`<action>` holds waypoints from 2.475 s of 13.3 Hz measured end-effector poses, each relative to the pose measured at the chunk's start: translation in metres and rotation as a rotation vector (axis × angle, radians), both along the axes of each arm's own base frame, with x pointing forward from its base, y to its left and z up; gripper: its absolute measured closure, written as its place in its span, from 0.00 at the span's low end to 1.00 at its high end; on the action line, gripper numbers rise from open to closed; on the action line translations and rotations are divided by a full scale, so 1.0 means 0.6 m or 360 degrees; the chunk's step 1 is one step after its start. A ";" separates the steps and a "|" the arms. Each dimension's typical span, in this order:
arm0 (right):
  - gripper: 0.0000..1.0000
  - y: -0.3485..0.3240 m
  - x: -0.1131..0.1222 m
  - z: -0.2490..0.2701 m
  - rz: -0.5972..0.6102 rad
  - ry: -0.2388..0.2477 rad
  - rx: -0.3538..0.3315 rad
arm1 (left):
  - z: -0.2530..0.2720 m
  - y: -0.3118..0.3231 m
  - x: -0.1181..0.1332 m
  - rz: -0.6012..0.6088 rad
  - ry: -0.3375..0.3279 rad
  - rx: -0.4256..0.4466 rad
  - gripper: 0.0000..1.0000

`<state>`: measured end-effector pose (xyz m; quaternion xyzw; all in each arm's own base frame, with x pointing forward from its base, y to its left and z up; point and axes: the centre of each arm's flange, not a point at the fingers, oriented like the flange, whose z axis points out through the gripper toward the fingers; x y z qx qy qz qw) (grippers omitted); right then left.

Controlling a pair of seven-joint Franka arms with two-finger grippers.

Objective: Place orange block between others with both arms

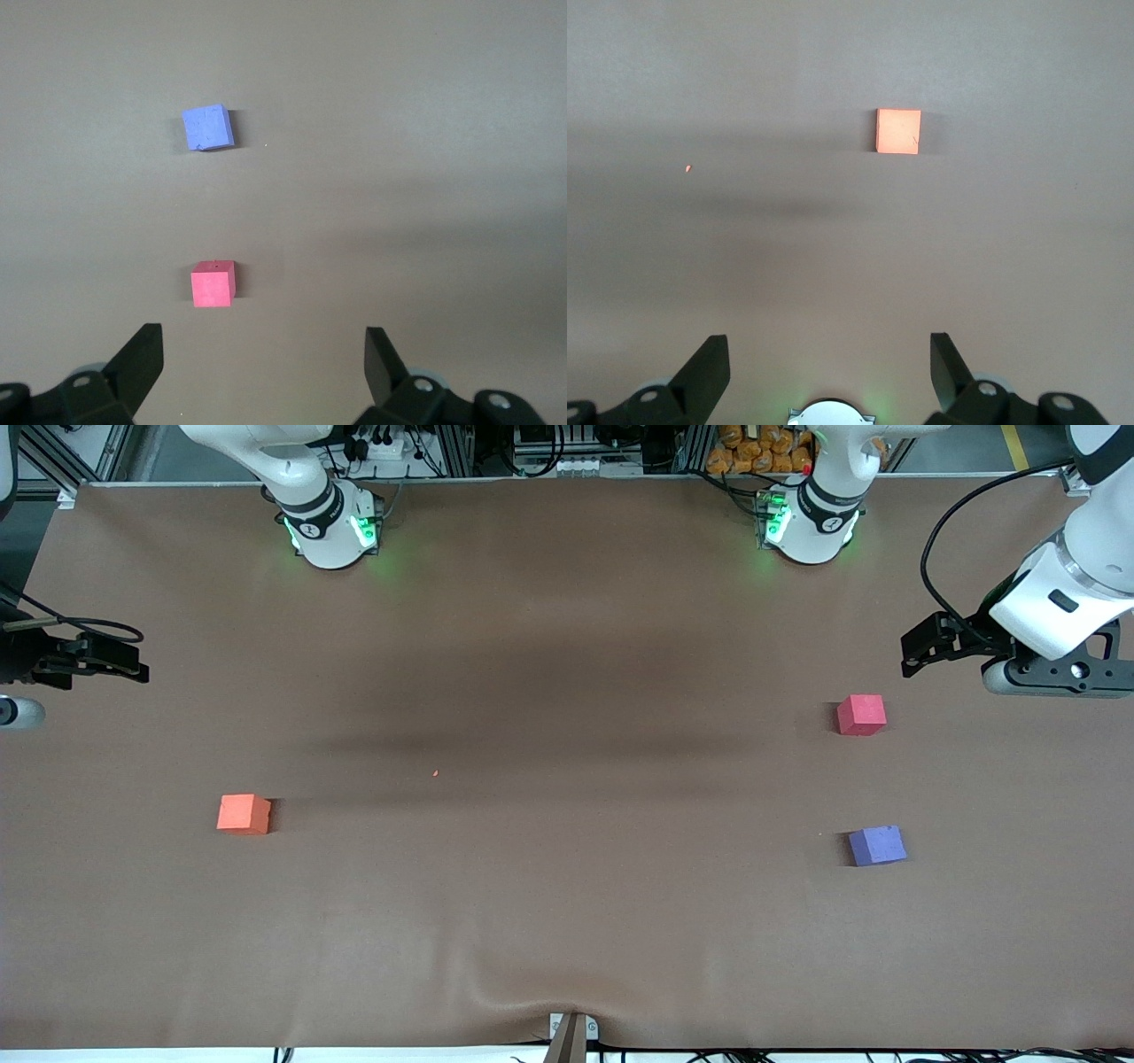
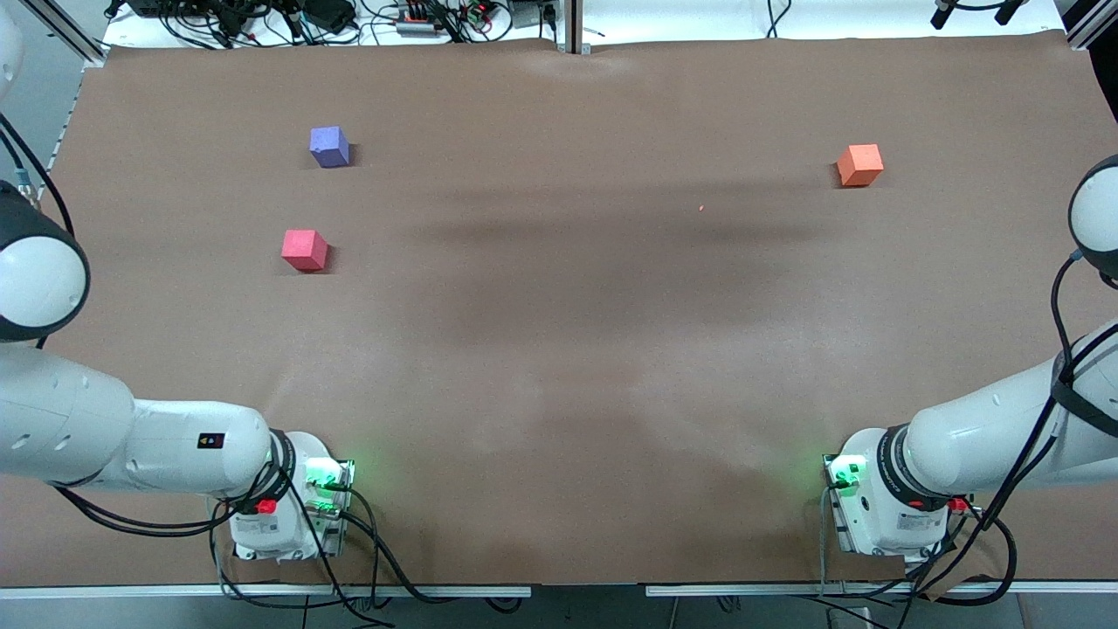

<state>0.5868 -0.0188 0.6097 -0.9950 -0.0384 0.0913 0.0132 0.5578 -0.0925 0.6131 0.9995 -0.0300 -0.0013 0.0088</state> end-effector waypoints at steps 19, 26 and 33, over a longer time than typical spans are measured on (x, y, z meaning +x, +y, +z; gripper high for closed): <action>0.00 -0.049 0.211 -0.591 0.0148 -0.0021 -0.0091 | -0.014 0.003 0.007 0.0005 0.0024 0.0001 0.00; 0.00 -0.076 0.208 -0.644 0.0193 0.0006 -0.0086 | -0.015 0.003 0.008 0.0006 0.0025 0.0001 0.00; 0.00 -0.112 0.186 -0.693 0.0144 0.0094 -0.0077 | -0.015 0.004 0.008 0.0006 0.0025 0.0001 0.00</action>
